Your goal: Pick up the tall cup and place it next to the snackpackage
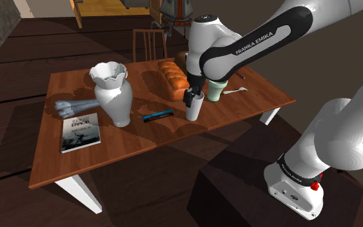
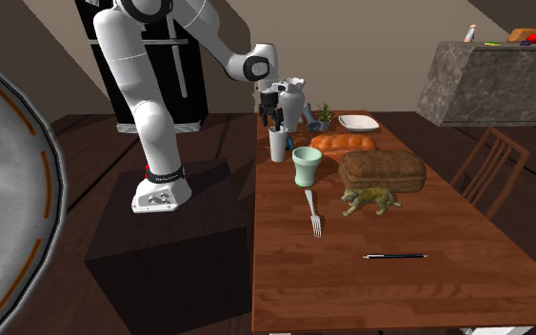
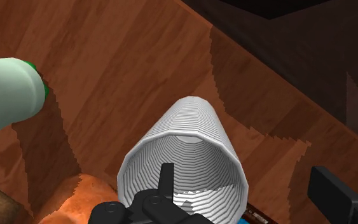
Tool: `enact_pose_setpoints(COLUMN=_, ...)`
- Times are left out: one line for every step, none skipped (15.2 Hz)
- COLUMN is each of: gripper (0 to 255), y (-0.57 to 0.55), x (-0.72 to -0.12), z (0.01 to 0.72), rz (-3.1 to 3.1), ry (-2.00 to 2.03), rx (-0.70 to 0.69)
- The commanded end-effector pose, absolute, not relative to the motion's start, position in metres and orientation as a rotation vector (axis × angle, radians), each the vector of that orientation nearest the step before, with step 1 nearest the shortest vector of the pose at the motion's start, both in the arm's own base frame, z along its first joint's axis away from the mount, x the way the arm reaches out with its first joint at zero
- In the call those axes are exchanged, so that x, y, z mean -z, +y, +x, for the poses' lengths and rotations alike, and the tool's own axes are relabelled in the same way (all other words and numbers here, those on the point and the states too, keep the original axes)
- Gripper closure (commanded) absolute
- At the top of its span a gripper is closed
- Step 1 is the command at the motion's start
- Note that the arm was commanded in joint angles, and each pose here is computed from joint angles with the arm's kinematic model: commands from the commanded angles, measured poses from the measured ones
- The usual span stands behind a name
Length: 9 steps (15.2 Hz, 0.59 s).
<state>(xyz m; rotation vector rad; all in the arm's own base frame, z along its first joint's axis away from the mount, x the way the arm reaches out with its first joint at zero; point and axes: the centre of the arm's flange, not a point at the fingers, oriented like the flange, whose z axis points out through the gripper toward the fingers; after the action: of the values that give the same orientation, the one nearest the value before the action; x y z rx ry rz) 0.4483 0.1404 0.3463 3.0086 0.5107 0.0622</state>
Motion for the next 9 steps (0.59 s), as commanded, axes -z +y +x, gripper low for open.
enact_pose_setpoints(gripper=0, y=0.142, x=-0.372, z=0.446, rz=3.009, ry=0.511, rx=-0.061)
enact_pose_setpoints(gripper=0, y=0.143, x=-0.383, z=0.446, rz=3.009, ry=0.511, rx=-0.061)
enact_pose_setpoints(gripper=0, y=0.143, x=-0.383, z=0.446, rz=3.009, ry=0.511, rx=-0.061)
enact_pose_setpoints(gripper=0, y=0.143, x=-0.383, z=0.446, rz=3.009, ry=0.511, rx=-0.061)
enact_pose_setpoints(gripper=0, y=0.143, x=-0.383, z=0.446, rz=3.009, ry=0.511, rx=-0.061)
enact_pose_setpoints(gripper=0, y=0.143, x=-0.383, z=0.446, rz=3.009, ry=0.511, rx=-0.061)
enact_pose_setpoints(gripper=0, y=0.143, x=-0.383, z=0.446, rz=3.009, ry=0.511, rx=-0.061)
enact_pose_setpoints(gripper=0, y=0.143, x=-0.383, z=0.446, rz=3.009, ry=0.511, rx=-0.061)
enact_pose_setpoints(gripper=0, y=0.143, x=-0.383, z=0.446, rz=3.009, ry=0.511, rx=-0.061)
